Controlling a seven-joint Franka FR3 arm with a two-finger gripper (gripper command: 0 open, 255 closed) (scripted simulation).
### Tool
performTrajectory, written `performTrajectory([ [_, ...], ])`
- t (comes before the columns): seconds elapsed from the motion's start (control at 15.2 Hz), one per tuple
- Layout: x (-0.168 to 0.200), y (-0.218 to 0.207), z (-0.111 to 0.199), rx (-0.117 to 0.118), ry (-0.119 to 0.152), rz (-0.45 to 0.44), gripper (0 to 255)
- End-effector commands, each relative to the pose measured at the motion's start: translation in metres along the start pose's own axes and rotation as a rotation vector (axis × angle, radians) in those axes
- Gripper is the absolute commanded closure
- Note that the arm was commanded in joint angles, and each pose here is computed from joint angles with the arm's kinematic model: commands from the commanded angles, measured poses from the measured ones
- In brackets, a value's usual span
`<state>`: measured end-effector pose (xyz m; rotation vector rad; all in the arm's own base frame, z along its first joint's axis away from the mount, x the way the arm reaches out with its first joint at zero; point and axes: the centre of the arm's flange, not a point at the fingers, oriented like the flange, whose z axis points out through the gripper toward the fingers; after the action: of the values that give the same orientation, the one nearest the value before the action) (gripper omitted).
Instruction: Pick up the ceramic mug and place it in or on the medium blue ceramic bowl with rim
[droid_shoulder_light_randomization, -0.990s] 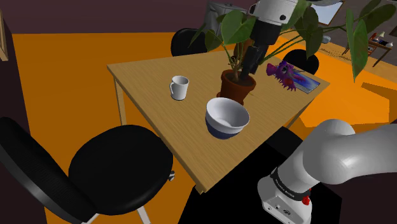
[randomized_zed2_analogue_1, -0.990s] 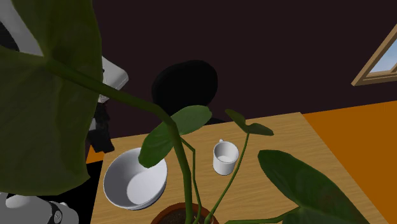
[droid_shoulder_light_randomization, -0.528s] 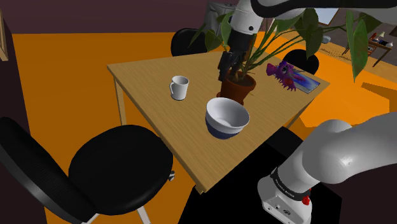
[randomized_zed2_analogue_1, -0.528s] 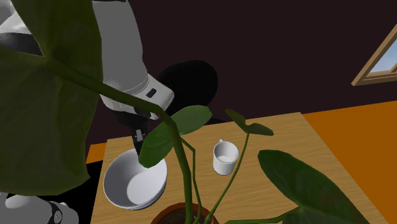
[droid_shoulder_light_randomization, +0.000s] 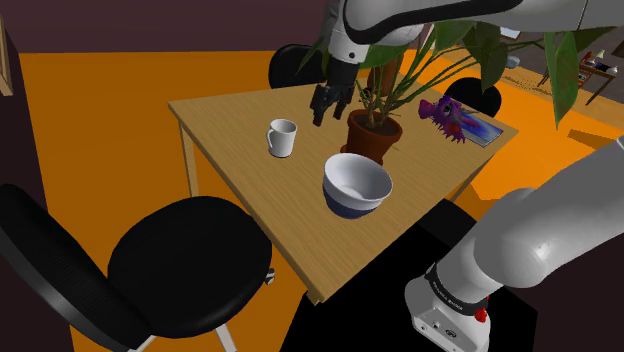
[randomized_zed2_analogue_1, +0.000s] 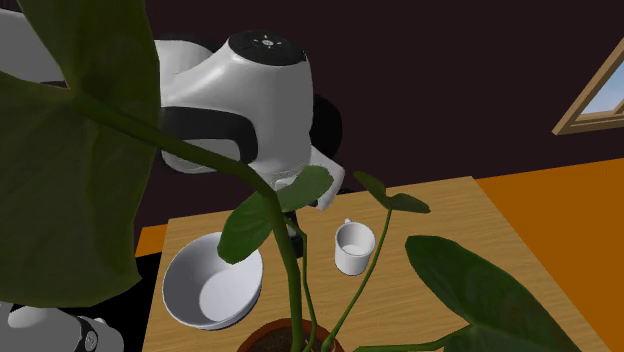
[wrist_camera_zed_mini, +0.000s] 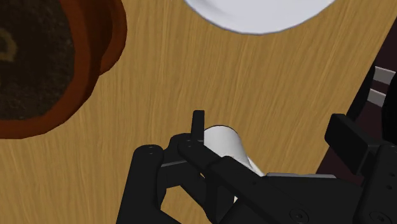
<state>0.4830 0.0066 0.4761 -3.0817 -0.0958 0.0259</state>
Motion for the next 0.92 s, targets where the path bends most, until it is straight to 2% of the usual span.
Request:
performTrajectory([
  [0.0,0.023,0.009,0.014,0.001,0.005,0.012,0],
  [0.73,0.143,0.049,0.079,0.011,0.029,0.074,0],
  [0.86,0.149,0.051,0.088,0.011,0.03,0.077,0],
])
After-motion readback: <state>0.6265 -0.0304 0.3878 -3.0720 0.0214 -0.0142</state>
